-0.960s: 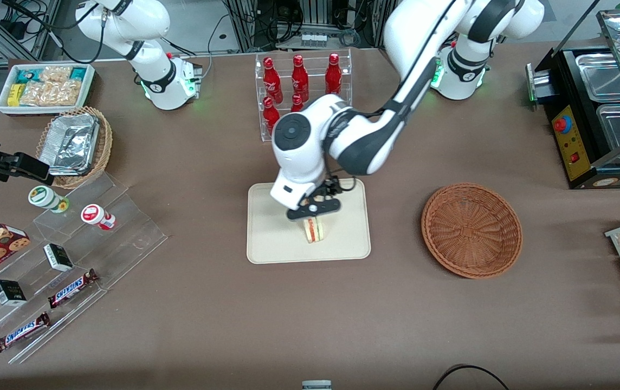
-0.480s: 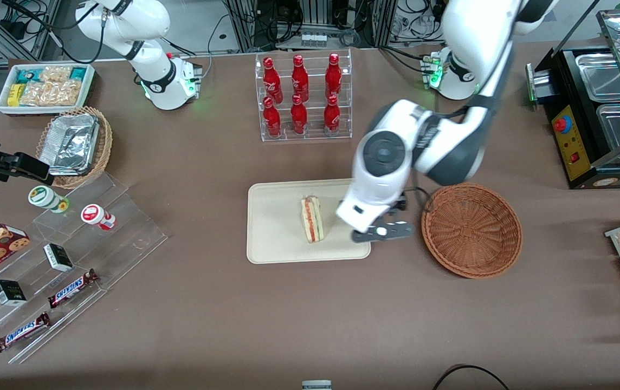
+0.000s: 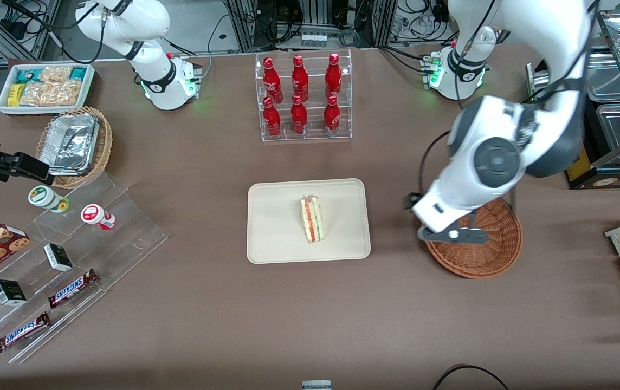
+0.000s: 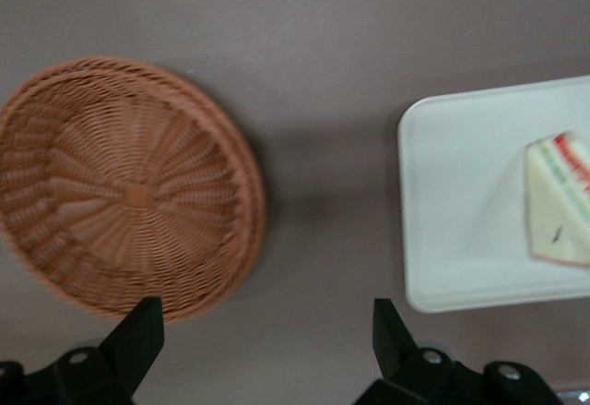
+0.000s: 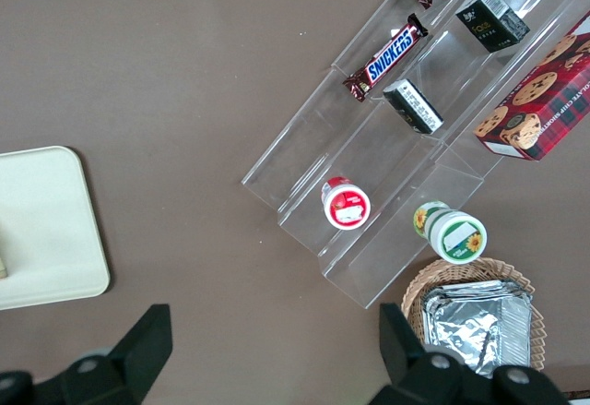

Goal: Place sandwich from basket to tray

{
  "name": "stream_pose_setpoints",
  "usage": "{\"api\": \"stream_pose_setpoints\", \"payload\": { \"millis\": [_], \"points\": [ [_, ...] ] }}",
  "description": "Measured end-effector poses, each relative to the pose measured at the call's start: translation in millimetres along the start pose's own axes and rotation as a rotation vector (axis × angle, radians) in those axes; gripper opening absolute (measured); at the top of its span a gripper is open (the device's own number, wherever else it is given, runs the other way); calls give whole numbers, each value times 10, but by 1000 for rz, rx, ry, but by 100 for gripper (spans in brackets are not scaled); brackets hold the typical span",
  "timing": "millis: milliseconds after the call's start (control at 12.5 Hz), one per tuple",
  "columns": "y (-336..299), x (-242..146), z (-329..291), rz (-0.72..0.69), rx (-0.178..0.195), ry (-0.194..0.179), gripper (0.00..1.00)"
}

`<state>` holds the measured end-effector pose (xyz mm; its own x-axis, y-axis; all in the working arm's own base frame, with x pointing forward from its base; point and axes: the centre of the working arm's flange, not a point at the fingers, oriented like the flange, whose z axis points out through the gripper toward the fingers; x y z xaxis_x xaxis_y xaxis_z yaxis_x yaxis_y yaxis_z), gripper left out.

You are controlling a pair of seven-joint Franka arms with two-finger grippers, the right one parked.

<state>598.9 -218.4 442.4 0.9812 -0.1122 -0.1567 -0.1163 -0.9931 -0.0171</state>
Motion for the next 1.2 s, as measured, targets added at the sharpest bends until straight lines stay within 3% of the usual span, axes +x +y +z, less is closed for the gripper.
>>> {"api": "stream_pose_setpoints", "payload": {
  "millis": [320,560,720,1200],
  "points": [
    [-741,-303,-455,24,-5,-47,100],
    [-1165,-613,-878,-13,-8,-40,100],
    [-1352,-804,-1114,-38,15,-23,100],
    [-1492,-1226,-1500,-72,35,-21,100]
  ]
}}
